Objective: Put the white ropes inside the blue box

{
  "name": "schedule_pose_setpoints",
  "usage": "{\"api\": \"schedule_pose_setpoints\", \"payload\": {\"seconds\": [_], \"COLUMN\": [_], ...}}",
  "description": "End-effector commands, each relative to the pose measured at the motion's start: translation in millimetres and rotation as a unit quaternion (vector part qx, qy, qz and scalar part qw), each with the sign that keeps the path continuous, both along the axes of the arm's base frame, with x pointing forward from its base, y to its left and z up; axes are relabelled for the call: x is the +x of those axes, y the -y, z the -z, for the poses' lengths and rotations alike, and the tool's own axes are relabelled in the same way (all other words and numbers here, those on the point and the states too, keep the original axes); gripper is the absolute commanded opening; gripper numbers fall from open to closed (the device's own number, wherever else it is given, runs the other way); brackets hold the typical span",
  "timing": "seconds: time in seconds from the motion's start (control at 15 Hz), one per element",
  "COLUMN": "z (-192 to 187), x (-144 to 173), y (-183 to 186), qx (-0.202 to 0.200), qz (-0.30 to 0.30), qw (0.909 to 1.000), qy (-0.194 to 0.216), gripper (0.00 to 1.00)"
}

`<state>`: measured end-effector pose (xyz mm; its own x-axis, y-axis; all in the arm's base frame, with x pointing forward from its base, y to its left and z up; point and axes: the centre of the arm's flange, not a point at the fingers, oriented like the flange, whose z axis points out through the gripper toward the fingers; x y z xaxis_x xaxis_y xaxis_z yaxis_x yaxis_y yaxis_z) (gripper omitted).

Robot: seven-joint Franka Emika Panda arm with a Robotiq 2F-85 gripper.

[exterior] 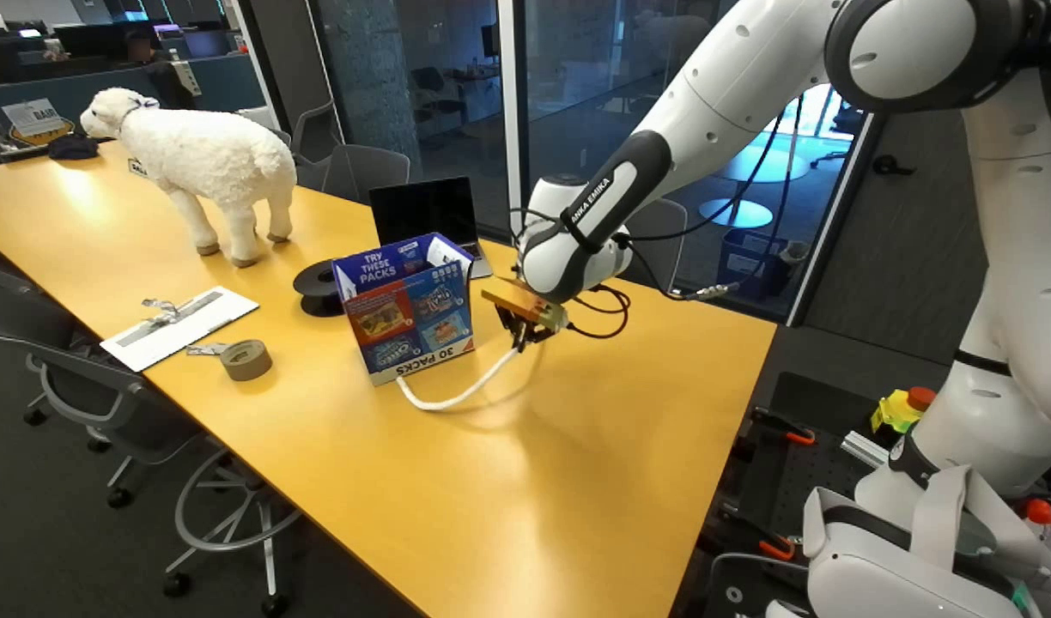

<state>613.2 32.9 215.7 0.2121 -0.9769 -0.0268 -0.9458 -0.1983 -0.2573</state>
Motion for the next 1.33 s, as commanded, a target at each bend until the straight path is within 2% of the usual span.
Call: {"api": "schedule_pose_setpoints", "payload": {"seconds": [0.0,0.27,0.6,0.93,1.27], "z": [-70.7,-158.2,-265.5,-346.2,-400.4], "x": [53.5,107.2,153.3,172.1,180.3], "y": [-2.2,-3.7,-19.1,-37.8,-61.2], "qx": [-0.006,-0.012,-0.028,-0.062,-0.089], "qz": [-0.013,-0.036,-0.070,-0.087,-0.099], "qw": [0.9971,0.9900,0.9833,0.9759,0.9663], "qy": [0.075,0.136,0.166,0.191,0.220], "gripper": [0.10,0.09,0.09,0.09,0.08]}}
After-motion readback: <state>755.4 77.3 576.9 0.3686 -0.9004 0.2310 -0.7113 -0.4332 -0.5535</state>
